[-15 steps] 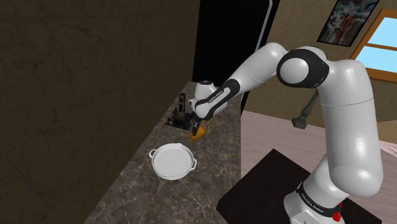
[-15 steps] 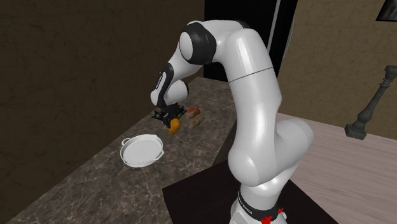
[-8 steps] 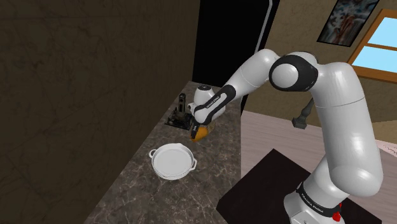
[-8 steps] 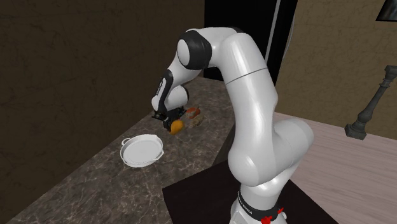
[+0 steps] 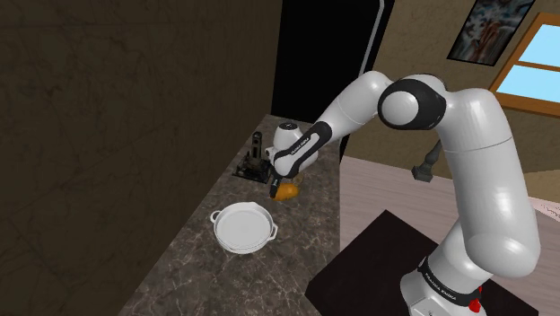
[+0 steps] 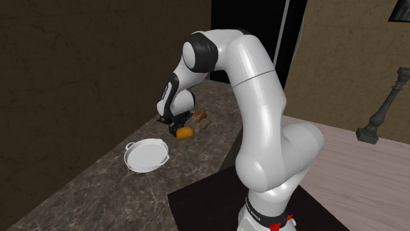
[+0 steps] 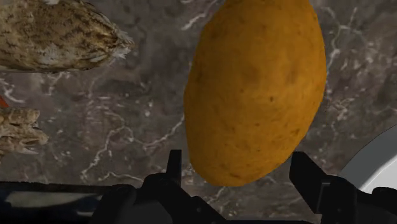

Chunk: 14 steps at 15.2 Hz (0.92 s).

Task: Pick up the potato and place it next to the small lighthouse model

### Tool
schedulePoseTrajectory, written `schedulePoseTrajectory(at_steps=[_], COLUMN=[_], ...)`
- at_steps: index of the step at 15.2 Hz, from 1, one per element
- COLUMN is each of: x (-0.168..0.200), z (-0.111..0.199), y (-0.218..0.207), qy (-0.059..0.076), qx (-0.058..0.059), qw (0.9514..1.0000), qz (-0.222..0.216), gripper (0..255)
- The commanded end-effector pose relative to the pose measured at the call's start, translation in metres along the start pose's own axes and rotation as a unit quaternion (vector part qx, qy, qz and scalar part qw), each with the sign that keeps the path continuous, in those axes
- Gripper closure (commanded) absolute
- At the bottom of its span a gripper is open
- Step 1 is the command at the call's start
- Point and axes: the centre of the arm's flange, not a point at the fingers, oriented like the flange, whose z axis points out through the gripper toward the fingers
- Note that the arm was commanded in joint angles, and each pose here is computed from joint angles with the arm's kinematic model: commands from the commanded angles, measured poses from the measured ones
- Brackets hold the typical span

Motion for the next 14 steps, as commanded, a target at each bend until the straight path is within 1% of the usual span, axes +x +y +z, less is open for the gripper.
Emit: schedulePoseTrajectory(at_steps=[1,5,9,14], x=[0.0,-0.001,-0.001,-0.001], z=[0.001,0.003,-0.047,-0.047], y=[-0.002,-0.002,-0.002,-0.002], qy=[-0.001,-0.001,-0.001,-0.001], qx=[0.002,0.002,0.002,0.002], qw=[1.0,1.0,1.0,1.0], qz=[-0.001,-0.001,-0.001,-0.001], gripper=[0,0,0,0])
